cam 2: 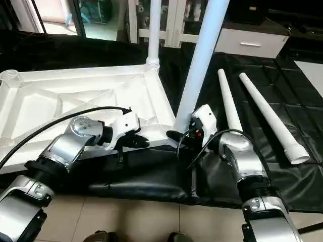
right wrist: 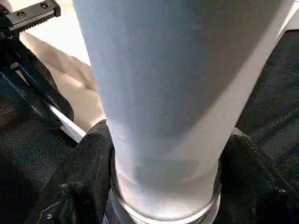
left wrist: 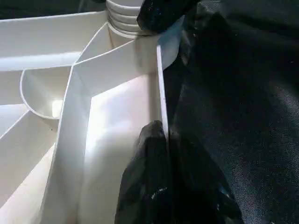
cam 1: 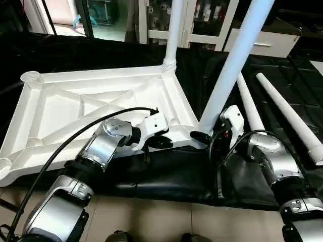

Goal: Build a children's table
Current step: Rotate leg to tighten

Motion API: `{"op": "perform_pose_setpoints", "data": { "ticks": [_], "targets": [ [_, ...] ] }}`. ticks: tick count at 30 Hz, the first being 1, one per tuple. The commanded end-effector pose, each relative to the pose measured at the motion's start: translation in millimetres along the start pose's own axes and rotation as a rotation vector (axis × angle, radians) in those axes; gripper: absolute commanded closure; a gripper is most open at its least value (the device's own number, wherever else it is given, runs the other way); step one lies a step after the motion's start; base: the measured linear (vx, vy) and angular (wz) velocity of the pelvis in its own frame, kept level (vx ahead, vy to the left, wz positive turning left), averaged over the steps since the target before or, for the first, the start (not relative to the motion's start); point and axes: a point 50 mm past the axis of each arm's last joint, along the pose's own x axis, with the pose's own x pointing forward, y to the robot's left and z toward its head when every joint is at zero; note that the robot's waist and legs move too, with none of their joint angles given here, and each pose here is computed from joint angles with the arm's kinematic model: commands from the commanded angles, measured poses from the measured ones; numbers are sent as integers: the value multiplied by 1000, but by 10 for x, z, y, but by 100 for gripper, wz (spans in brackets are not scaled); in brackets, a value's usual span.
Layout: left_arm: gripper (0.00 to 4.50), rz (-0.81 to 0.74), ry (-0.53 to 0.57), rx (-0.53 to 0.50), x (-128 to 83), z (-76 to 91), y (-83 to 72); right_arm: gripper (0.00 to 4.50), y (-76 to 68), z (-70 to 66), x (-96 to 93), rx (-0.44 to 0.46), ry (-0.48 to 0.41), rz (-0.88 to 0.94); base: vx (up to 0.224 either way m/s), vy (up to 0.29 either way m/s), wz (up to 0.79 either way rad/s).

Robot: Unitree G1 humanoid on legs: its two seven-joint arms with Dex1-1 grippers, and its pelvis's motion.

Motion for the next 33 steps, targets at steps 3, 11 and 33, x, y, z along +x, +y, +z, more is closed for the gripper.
{"op": "perform_pose_setpoints", "data": {
  "ticks": [3, 11, 33],
  "targets": [
    [450, 34, 40, -73, 109, -54, -3, 180, -31, -74, 52, 15, 20, -183, 0, 0, 0],
    [450, 339, 6, -206, 322, 345, 288, 181, 162, -105, 508, 159, 8, -505, 0, 0, 0],
    [450, 386, -17, -230, 443, 518, 320, 107, 550, 117, 920, 207, -122, -456, 0, 0, 0]
  ]
}}
